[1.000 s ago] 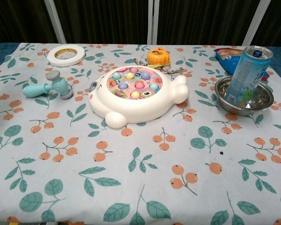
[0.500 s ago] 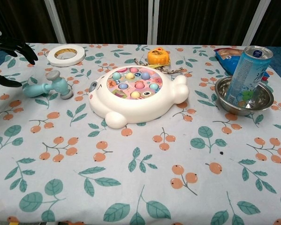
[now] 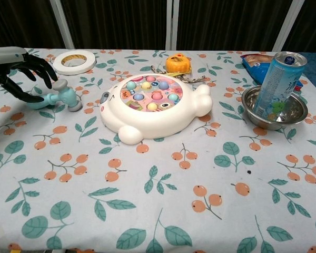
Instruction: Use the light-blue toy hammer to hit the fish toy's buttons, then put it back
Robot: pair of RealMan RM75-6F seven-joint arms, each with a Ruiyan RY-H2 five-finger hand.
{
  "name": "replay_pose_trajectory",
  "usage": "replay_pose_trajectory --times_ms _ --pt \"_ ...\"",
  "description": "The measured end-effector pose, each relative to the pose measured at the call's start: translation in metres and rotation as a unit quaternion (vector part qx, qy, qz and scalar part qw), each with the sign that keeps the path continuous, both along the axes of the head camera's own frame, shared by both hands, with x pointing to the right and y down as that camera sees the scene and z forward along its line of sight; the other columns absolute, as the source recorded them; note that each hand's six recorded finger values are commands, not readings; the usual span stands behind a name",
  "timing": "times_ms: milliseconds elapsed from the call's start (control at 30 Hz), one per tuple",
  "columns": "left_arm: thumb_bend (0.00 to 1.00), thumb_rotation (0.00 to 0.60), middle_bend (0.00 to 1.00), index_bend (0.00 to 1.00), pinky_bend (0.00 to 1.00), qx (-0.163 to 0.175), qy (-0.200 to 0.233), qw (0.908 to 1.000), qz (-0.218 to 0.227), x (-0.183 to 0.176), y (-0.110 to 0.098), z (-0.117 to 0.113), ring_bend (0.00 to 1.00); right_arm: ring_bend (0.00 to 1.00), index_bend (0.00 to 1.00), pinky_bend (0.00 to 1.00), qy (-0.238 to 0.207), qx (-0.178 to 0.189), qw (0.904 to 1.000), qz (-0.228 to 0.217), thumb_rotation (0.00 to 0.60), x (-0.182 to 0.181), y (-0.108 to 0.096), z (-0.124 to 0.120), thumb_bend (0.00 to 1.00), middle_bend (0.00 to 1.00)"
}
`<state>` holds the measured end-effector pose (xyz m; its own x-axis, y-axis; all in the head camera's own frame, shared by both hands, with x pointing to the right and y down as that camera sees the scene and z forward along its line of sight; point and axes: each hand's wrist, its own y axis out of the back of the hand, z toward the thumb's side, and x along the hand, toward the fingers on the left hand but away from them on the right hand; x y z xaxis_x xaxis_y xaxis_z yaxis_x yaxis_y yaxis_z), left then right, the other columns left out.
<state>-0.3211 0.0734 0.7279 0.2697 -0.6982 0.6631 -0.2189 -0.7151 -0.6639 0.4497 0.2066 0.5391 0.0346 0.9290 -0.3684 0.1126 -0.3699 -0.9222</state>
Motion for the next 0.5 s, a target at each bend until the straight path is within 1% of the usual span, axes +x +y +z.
replay_pose_trajectory --times_ms 167,300,500 --pt "0.26 0.600 0.37 0.33 0.25 0.004 -0.014 0.9998 0.013 0.009 0.001 0.006 0.21 0.00 0.00 0.00 -0.001 -0.002 1.0000 0.003 0.600 0.002 0.001 0.001 0.08 0.08" --pt "0.26 0.600 0.39 0.36 0.28 0.016 -0.030 0.9991 0.026 0.013 0.002 0.008 0.24 0.00 0.00 0.00 -0.001 -0.004 1.0000 0.005 0.600 0.005 0.001 0.002 0.08 0.08" --pt "0.28 0.600 0.42 0.38 0.31 0.024 -0.035 0.9988 0.026 0.020 0.002 0.009 0.26 0.00 0.00 0.00 -0.003 -0.006 1.0000 0.007 0.600 0.006 0.002 0.004 0.08 0.08"
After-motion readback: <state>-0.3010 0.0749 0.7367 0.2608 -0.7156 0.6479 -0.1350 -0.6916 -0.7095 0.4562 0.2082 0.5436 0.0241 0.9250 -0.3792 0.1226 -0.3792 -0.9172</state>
